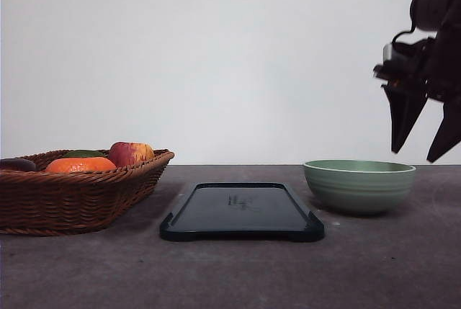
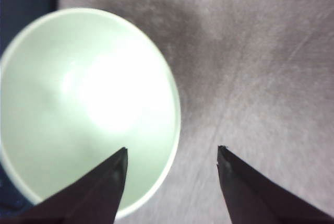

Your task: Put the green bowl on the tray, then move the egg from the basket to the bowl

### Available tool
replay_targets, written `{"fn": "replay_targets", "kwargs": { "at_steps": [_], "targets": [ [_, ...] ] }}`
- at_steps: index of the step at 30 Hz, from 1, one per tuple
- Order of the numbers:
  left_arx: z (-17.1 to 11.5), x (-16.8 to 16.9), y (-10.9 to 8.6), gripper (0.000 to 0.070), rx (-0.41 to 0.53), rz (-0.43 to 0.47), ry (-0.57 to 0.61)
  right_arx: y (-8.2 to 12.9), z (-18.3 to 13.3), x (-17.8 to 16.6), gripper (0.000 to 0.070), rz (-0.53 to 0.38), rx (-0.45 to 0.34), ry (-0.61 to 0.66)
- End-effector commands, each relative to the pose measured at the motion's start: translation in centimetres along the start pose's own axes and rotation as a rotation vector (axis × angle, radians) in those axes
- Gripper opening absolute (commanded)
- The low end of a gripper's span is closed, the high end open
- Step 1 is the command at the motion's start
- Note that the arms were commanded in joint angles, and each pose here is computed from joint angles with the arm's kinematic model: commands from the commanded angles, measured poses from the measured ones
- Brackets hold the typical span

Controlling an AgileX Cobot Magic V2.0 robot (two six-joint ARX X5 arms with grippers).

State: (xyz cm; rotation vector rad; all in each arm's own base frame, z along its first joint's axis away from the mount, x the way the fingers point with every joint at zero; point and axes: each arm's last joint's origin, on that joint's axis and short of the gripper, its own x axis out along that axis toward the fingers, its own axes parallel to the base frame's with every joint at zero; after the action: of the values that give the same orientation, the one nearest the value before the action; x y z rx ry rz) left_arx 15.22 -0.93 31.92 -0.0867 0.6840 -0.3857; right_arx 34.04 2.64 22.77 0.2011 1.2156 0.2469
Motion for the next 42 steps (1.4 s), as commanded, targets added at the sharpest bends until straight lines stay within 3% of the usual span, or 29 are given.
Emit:
{"fn": "replay_targets", "kwargs": {
  "at_steps": [1, 4, 10, 19, 25, 34, 42],
  "targets": [
    [0.6, -0.3, -0.1, 0.0351, 0.014, -0.007, -0.023, -0.1, 0.7, 0.7, 0.0334, -0.002, -0.015, -0.004],
    [0.6, -0.3, -0.1, 0.0351, 0.015, -0.007, -0.024, -0.4, 0.9, 1.8, 0.0273, -0.003, -0.011, 0.008],
    [0.6, -0.3, -0.1, 0.0350, 0.014, -0.007, -0.023, -0.7, 0.9, 2.9, 0.0000, -0.004, -0.005, 0.030],
    [0.6, -0.3, -0.1, 0.0350, 0.014, -0.007, -0.024, 0.3, 2.5, 0.0, 0.0000, 0.000, 0.003, 0.046],
    [0.6, -0.3, -0.1, 0.0351, 0.014, -0.007, -0.024, 2.7, 4.1, -3.5, 0.0000, 0.018, -0.030, 0.042],
    [0.6, -0.3, -0.1, 0.0350, 0.014, -0.007, -0.024, 9.8, 4.8, -5.1, 0.0000, 0.089, -0.187, -0.021],
    [0.6, -0.3, -0.1, 0.0351, 0.014, -0.007, -0.023, 15.3, 4.7, -2.0, 0.0000, 0.124, -0.295, -0.012]
  ]
}}
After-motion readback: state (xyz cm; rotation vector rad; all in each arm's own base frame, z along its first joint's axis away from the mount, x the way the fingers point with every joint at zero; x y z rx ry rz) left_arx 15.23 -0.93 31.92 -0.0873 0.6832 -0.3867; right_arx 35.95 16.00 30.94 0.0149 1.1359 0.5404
